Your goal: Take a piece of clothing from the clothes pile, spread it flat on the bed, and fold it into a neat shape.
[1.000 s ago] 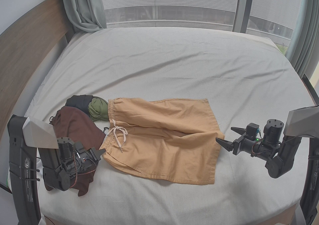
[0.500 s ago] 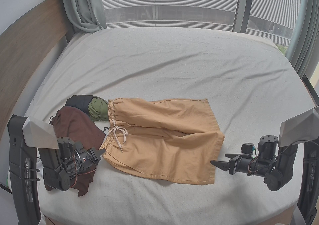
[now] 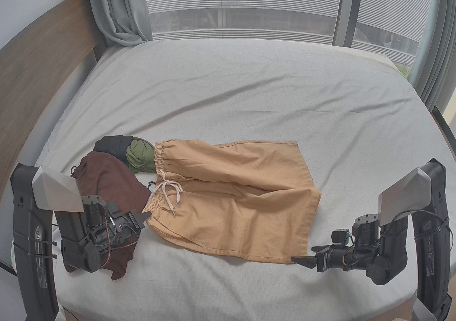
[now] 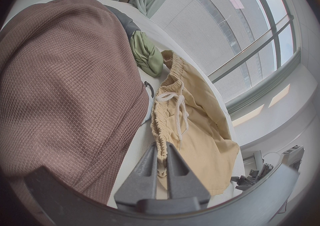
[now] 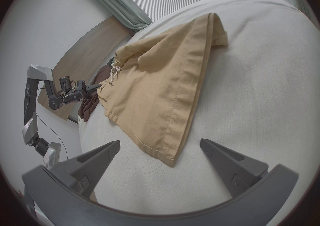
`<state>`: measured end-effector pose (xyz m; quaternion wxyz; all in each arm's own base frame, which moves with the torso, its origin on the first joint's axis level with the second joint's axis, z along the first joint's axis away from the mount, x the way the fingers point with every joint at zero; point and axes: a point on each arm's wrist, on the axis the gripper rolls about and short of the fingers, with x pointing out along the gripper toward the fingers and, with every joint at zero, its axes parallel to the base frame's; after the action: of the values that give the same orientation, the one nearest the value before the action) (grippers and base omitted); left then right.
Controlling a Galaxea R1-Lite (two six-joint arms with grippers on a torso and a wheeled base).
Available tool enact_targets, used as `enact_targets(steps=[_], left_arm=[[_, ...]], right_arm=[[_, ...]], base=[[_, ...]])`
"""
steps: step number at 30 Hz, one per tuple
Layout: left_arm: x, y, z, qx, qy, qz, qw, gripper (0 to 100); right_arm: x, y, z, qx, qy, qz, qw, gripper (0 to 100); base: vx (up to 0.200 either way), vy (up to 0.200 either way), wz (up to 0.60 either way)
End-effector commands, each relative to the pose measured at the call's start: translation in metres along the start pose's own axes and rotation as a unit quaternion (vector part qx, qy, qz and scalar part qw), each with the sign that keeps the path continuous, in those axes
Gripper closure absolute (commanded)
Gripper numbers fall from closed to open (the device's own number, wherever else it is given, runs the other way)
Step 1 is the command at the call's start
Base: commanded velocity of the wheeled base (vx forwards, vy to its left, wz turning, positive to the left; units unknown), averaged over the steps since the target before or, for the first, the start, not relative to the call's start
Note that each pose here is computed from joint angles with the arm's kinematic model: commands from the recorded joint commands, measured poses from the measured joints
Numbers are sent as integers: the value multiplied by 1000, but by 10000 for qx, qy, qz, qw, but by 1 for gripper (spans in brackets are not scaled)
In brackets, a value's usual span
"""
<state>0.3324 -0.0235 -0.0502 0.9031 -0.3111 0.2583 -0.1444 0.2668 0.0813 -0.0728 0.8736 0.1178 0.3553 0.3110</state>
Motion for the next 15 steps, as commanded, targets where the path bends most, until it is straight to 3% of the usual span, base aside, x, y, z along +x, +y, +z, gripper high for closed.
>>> enact_targets(steps=[1, 15], left_arm=[[0, 0, 1, 5, -13, -6, 10000, 100], [0, -1, 2, 25, -47, -20, 10000, 100]], right_arm=[[9, 1, -14, 41, 258, 51, 9996, 0], [15, 11, -15, 13, 362, 404, 9985, 0]], base=[[0, 0, 0], [0, 0, 0]])
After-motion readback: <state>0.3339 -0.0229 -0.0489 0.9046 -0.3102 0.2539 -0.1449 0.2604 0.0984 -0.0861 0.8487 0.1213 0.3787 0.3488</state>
